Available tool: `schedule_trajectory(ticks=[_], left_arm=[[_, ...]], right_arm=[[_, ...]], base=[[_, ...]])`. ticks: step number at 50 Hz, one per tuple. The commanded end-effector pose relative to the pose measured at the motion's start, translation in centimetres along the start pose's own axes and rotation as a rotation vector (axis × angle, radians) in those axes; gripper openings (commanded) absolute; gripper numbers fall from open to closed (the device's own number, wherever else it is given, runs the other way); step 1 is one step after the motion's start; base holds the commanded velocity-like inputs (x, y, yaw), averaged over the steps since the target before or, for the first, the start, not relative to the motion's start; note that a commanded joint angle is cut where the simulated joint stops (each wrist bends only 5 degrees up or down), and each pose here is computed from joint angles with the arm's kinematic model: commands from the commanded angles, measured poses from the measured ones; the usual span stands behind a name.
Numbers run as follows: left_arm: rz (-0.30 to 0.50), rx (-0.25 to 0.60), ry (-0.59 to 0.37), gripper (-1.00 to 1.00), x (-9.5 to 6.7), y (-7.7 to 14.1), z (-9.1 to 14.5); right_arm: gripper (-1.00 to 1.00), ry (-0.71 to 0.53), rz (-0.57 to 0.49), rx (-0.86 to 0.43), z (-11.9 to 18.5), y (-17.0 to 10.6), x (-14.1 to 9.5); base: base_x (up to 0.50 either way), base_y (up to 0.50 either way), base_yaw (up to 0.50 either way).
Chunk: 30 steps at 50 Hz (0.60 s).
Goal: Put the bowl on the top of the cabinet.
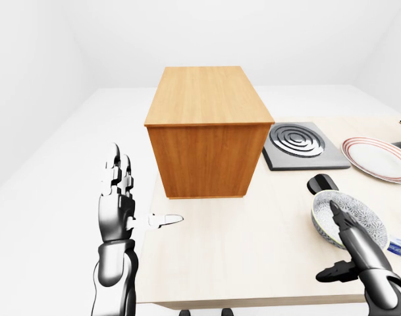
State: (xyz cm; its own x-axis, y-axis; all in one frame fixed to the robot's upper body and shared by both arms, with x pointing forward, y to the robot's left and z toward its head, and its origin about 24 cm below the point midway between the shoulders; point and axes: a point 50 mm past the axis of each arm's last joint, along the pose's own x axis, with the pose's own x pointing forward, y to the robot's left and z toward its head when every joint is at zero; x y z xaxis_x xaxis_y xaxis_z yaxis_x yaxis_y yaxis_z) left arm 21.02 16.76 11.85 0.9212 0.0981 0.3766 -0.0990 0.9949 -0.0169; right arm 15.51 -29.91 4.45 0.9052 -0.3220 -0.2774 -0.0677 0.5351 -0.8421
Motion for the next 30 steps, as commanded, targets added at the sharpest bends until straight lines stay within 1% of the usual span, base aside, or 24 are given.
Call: schedule_trajectory(ticks=[1, 6, 18, 30], left_arm=[[-0.002, 0.000, 0.005, 1.00, 0.0, 0.0, -0.1], [-0.002, 0.000, 0.005, 1.00, 0.0, 0.0, -0.1], [0.005, 0.002, -0.010, 1.00, 0.1, 0.0, 0.2], [0.004, 0.001, 0.001, 1.00, 0.1, 0.0, -0.1]], right_arm=[[1.00, 0.035, 0.004, -0.023, -0.9, -0.2, 0.4], [1.00, 0.049, 0.007, -0.032, -1.3, 0.0, 0.7], [1.00, 0.032, 0.009, -0.057, -0.9, -0.3, 1.2], [1.00, 0.016, 0.028, -0.078, -0.8, -1.2, 2.2]], base=[[0.00, 0.00, 0.00], [0.00, 0.00, 0.00], [0.00, 0.00, 0.00], [0.00, 0.00, 0.00]])
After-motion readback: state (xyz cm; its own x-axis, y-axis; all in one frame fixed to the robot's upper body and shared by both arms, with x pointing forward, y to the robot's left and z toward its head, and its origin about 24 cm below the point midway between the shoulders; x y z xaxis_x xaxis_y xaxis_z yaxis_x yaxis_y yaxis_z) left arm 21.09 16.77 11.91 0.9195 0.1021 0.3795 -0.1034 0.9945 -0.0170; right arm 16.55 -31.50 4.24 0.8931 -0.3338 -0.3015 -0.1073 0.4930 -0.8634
